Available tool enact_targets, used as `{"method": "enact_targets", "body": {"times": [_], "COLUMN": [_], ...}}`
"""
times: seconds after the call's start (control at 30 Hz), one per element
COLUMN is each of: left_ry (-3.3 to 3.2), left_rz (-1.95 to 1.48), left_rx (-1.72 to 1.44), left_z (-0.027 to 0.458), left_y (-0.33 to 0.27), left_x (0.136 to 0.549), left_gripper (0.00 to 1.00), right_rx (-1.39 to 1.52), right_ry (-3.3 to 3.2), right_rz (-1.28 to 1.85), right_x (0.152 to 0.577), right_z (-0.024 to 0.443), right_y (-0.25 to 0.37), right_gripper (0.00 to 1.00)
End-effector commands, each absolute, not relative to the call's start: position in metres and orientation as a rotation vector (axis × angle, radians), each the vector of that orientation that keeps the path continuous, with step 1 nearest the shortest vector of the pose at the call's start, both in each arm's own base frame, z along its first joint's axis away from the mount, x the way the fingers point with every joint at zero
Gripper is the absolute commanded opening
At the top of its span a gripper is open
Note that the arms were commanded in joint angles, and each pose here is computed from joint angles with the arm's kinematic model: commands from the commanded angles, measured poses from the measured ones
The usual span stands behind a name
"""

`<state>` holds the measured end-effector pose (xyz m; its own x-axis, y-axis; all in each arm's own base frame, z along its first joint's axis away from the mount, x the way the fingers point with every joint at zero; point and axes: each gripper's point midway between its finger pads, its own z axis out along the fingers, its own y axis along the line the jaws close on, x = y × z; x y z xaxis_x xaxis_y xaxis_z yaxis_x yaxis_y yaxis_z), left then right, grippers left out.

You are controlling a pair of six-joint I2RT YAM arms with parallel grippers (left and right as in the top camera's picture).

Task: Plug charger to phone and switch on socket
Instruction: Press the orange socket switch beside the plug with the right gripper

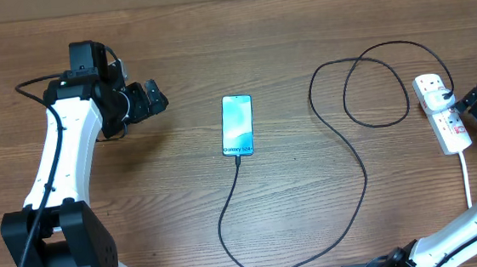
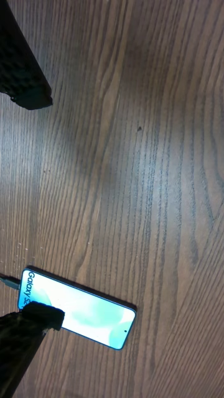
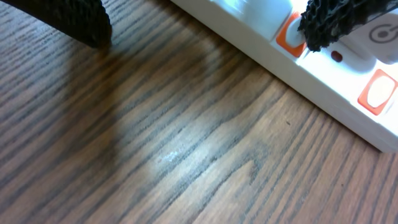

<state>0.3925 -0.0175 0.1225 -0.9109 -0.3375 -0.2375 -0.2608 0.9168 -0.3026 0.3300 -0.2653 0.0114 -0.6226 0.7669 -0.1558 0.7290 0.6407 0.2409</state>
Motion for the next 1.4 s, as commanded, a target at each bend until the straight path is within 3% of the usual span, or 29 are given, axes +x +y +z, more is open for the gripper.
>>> {"method": "enact_targets", "body": {"times": [0.0,0.7,0.97,1.17,1.37], "left_ry": [2.762,2.762,2.762,2.762,2.762], "left_rz": [-0.373,-0.373,-0.373,-0.373,-0.373], "left_rx": [-0.442,-0.442,-0.442,-0.442,-0.442], "left_z": [0.133,0.133,0.133,0.133,0.133], "left_y": [-0.016,-0.016,-0.016,-0.016,-0.016], "left_x": [0.395,0.395,0.395,0.395,0.395], "left_gripper": [1.0,1.0,1.0,1.0,1.0], "right_rx": [1.213,1.241,1.28,1.135,1.056], "right_ry": [2.718,2.754,2.683,2.592,2.668], "right_rz": [0.244,0.22,0.186,0.236,0.252], "right_x": [0.314,0.306,0.318,0.337,0.344], "right_z": [-0.005,-0.004,0.063,0.122,0.125], "right_y": [-0.248,-0.247,-0.268,-0.249,-0.216], "right_gripper": [1.0,1.0,1.0,1.0,1.0]}}
